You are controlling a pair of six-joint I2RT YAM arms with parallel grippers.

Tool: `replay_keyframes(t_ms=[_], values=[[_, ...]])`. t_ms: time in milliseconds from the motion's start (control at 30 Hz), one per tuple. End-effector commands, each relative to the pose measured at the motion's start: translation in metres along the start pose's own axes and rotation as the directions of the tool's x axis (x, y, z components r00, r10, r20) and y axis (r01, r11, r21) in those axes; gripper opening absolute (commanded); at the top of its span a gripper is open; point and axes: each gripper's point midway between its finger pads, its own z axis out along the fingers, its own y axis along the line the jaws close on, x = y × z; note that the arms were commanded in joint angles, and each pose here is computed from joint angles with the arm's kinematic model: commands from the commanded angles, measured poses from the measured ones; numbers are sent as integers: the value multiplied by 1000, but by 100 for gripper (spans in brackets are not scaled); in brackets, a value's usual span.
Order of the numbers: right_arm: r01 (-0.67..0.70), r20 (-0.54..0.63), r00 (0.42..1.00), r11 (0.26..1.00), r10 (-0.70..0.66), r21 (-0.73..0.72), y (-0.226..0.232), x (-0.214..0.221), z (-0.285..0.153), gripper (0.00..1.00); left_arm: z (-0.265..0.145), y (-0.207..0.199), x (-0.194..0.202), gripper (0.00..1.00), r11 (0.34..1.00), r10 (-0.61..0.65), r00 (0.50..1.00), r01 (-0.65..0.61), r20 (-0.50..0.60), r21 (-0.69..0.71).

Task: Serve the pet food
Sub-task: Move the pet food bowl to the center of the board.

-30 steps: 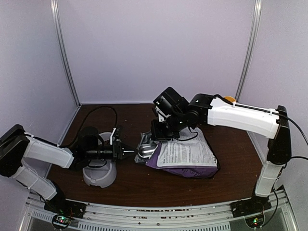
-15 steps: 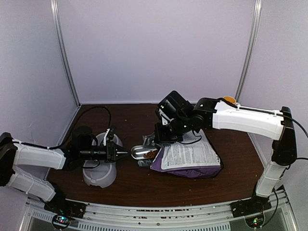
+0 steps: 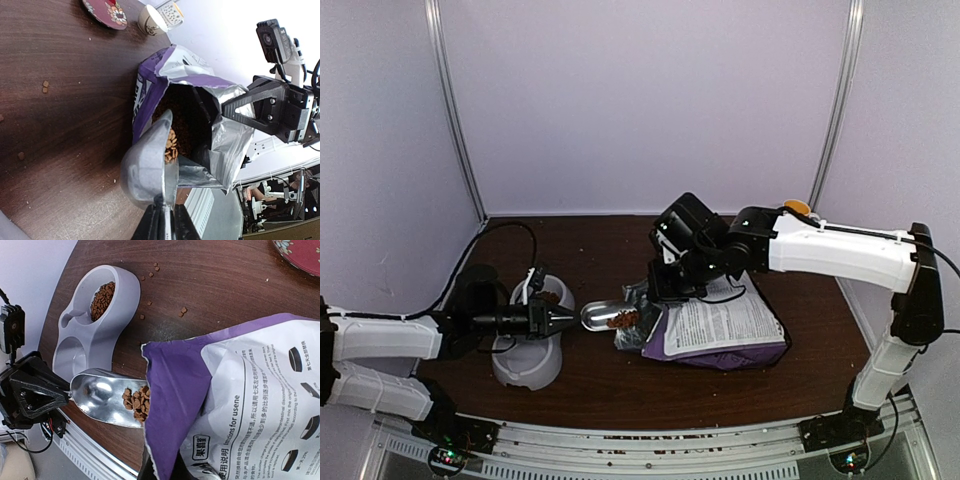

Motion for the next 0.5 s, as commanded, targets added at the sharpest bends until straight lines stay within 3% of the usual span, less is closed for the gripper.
replay_keyframes(t_ms=[0, 467], values=[[-21, 58, 998, 999, 19, 28, -11, -12, -14, 0, -9, -6, -5, 0, 999, 7, 999, -8, 32, 35], [-29, 65, 998, 999, 27, 36, -17, -13, -17, 0, -27, -18, -14, 0, 989, -30, 999, 25, 35, 143]])
